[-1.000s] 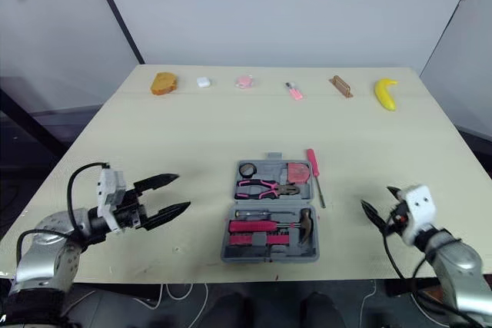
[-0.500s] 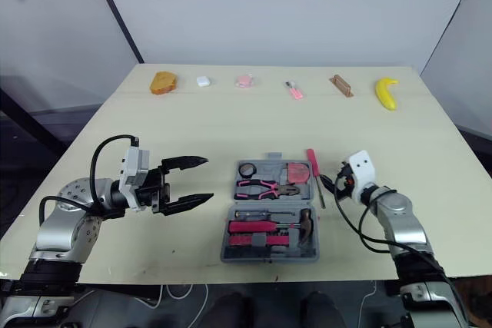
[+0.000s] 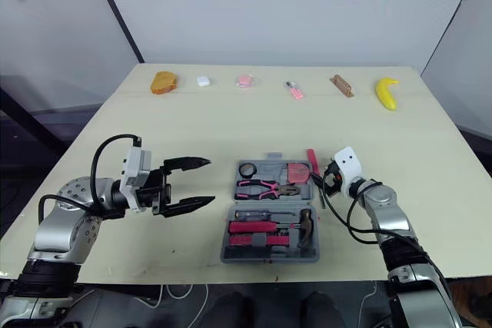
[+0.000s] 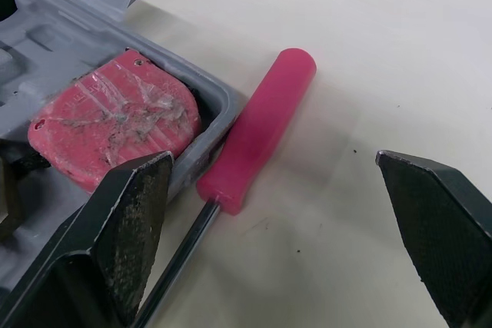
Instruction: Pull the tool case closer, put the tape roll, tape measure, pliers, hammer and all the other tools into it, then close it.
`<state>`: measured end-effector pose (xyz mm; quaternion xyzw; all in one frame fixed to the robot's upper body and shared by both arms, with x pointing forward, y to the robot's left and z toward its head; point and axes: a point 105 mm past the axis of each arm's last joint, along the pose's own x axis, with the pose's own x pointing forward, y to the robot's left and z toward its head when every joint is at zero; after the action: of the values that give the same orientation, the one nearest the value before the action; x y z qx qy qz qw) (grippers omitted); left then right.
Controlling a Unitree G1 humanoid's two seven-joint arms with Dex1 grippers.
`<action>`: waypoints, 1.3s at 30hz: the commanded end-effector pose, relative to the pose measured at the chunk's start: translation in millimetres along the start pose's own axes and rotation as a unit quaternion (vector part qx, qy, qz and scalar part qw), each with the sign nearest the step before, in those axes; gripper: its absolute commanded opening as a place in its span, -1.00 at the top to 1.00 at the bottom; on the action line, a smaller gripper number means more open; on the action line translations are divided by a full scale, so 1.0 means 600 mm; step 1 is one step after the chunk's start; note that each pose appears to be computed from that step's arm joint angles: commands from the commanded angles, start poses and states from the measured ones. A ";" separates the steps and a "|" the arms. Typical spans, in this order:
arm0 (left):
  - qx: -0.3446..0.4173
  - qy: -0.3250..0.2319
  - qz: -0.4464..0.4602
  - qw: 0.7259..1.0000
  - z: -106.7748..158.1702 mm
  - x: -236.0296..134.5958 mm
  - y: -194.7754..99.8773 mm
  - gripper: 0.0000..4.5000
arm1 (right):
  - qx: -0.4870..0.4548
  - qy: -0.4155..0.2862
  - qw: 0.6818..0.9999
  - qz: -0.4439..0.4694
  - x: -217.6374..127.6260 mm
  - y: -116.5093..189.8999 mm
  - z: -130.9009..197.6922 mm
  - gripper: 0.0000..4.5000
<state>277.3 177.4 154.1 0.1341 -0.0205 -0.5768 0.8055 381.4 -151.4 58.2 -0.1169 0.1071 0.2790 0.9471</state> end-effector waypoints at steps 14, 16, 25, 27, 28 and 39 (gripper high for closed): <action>0.025 -0.008 0.001 1.000 0.022 -0.006 0.004 -1.00 | 0.011 -0.013 1.000 -0.004 -0.037 -0.015 0.002 -0.98; 0.025 -0.008 0.000 1.000 0.022 -0.006 0.005 -1.00 | 0.009 -0.006 1.000 -0.006 -0.036 -0.014 -0.004 -0.98; 0.028 -0.008 -0.002 1.000 0.023 -0.005 0.007 -1.00 | 0.014 0.009 1.000 -0.004 -0.015 -0.003 -0.007 -0.98; 0.029 -0.008 -0.001 1.000 0.023 -0.006 0.008 -1.00 | 0.013 0.014 1.000 -0.005 -0.013 -0.003 -0.009 -0.98; 0.029 -0.008 -0.001 1.000 0.023 -0.006 0.008 -1.00 | 0.013 0.017 1.000 -0.005 -0.012 -0.003 -0.010 -0.98; 0.028 -0.010 0.001 1.000 0.022 -0.005 0.007 -1.00 | 0.004 0.023 0.999 -0.038 0.015 -0.006 -0.006 -0.98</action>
<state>277.6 177.1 157.2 0.1390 -0.0235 -0.5808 0.8017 386.7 -151.0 48.5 -0.1197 0.1344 0.2487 0.9517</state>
